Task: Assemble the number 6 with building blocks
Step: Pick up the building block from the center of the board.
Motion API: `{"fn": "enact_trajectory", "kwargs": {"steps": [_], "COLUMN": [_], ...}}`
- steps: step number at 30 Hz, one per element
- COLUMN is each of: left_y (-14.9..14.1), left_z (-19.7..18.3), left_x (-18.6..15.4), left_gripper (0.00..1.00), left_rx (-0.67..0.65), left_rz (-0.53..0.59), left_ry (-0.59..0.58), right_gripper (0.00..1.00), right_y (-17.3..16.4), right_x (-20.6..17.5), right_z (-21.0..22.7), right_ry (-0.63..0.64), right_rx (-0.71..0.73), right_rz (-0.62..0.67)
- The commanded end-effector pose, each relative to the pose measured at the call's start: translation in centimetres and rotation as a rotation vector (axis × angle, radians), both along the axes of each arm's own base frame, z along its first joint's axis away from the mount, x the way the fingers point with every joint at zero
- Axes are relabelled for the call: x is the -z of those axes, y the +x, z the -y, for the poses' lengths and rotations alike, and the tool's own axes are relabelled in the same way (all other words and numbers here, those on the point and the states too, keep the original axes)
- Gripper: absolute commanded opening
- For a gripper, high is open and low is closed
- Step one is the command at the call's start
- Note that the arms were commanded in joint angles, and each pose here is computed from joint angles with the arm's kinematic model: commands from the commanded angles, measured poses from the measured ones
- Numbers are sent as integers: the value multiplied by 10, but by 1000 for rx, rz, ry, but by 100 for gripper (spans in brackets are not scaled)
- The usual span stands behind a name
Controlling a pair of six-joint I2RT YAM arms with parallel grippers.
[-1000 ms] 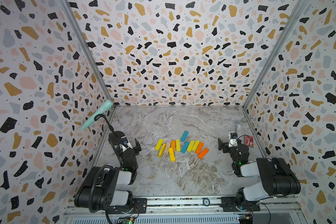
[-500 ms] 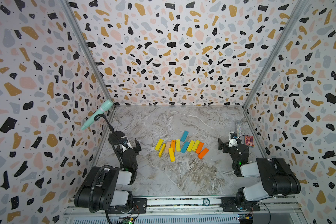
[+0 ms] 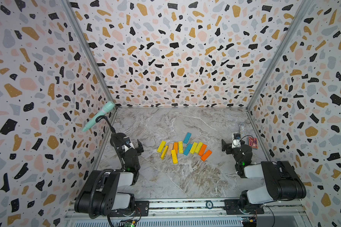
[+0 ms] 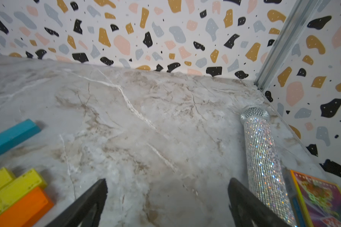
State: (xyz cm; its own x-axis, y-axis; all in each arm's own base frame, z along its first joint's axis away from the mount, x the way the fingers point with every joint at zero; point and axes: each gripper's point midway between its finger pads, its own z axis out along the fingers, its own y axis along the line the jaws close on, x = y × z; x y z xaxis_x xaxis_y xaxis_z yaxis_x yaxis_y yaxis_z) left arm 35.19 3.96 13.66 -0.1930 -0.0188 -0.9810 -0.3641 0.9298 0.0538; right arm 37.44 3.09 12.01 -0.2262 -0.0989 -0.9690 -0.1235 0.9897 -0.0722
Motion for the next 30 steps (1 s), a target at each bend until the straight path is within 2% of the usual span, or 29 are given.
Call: {"fn": "enact_trajectory", "kwargs": {"steps": [1, 5, 8, 11, 14, 17, 30], "left_y": [18, 22, 9, -9, -23, -26, -23], "left_z": [6, 52, 76, 99, 119, 133, 138], "left_x": [-47, -73, -68, -64, -62, -68, -58], "left_gripper": [100, 99, 100, 99, 99, 99, 100], "left_rx": [0, 220, 294, 369, 432, 489, 498], "left_rz": [44, 130, 124, 160, 182, 195, 162], "left_ry": [-80, -219, -226, -215, -162, -172, -156], "right_gripper": [92, 87, 87, 86, 82, 76, 67], "right_y": [12, 3, -19, -41, -52, -56, -63], "right_x": [-43, -38, -14, 7, 29, 46, 83], "right_z": [-8, -43, -76, -103, -114, -117, -131], "right_ry": [48, 156, 192, 218, 260, 281, 273], "right_rx": [21, -25, -92, -129, -135, -129, -127], "right_rz": [-20, -290, -498, -615, -697, -749, -860]}}
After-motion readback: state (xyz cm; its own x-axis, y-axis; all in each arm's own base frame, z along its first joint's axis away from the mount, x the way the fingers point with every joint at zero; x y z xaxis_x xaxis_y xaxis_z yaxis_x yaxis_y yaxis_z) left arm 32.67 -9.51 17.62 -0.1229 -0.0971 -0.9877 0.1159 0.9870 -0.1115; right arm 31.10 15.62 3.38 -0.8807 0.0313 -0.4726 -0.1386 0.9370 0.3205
